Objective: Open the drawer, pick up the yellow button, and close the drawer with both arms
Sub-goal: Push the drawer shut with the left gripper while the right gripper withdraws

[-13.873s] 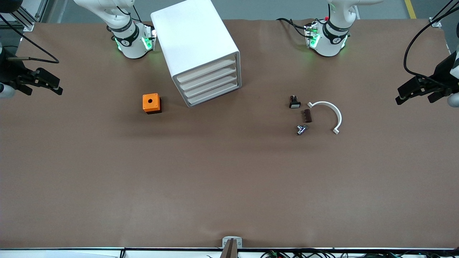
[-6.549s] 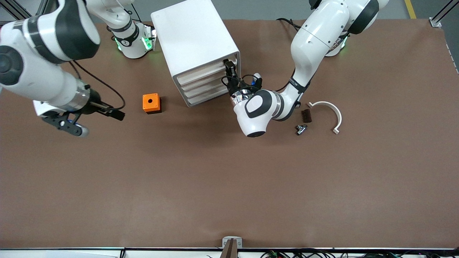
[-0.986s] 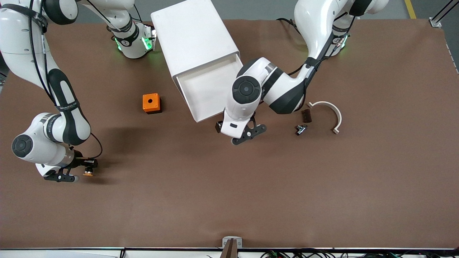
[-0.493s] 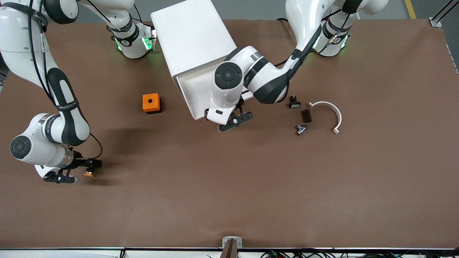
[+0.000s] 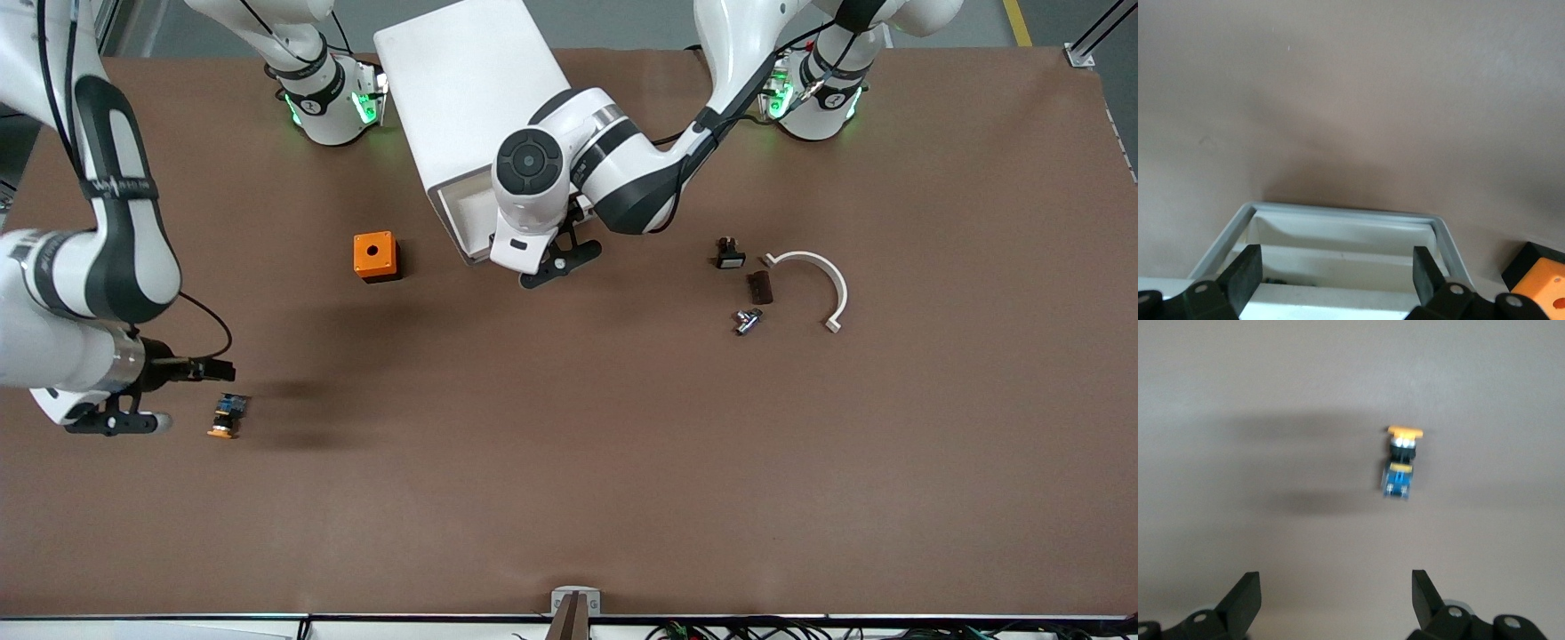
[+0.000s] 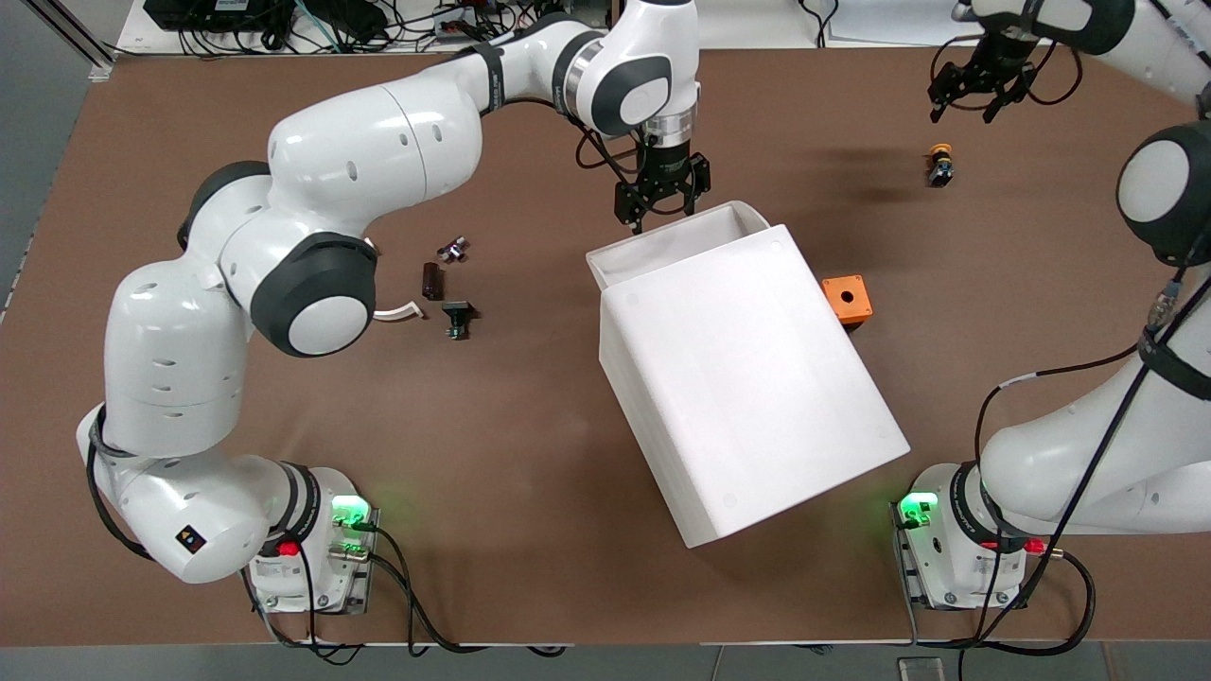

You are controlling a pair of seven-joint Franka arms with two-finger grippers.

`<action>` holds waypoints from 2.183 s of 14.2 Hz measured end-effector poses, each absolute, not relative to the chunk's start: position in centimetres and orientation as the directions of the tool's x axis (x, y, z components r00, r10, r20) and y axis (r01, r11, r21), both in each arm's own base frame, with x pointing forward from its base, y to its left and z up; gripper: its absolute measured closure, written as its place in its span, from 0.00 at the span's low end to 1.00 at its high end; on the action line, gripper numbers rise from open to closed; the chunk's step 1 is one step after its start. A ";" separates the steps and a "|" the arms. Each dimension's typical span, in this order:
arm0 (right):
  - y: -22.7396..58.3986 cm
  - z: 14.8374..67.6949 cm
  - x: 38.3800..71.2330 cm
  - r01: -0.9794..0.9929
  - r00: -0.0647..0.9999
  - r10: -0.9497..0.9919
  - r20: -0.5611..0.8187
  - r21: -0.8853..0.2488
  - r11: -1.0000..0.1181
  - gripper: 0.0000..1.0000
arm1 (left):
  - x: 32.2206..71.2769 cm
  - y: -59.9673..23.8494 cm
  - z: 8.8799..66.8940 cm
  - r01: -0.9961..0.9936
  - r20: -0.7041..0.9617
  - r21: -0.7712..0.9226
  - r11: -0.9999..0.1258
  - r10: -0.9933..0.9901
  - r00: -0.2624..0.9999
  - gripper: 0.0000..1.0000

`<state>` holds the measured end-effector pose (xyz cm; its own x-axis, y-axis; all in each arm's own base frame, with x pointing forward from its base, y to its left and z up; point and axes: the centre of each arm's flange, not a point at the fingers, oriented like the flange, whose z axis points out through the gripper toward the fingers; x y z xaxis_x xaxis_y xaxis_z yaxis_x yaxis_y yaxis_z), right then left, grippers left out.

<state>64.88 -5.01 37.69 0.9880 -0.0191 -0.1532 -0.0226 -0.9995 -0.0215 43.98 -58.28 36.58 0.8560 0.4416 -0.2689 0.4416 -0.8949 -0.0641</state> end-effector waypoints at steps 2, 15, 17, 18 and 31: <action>-3.8 42.4 63.4 -0.035 0.987 -0.033 -0.160 -0.016 -0.999 0.00 | 43.4 -58.6 36.4 0.459 -0.298 -0.073 -0.886 0.458 0.837 0.00; -1.7 58.9 59.5 -0.021 1.000 -0.021 -0.023 -0.012 -1.000 0.00 | 40.4 -59.9 34.3 0.523 -0.476 -0.138 -0.841 0.520 0.710 0.00; -1.9 59.2 59.4 -0.024 0.999 -0.024 -0.025 -0.011 -1.000 0.00 | 39.9 -60.1 34.1 0.530 -0.494 -0.150 -0.834 0.528 0.691 0.00; -1.9 59.2 59.4 -0.025 0.999 -0.025 -0.025 -0.011 -1.000 0.00 | 39.7 -60.2 34.1 0.534 -0.509 -0.152 -0.832 0.529 0.679 0.00; -1.7 60.7 57.9 -0.023 0.995 -0.021 -0.093 -0.017 -1.000 0.00 | 42.6 -58.2 34.4 0.581 -0.517 -0.145 -0.801 0.562 0.646 0.00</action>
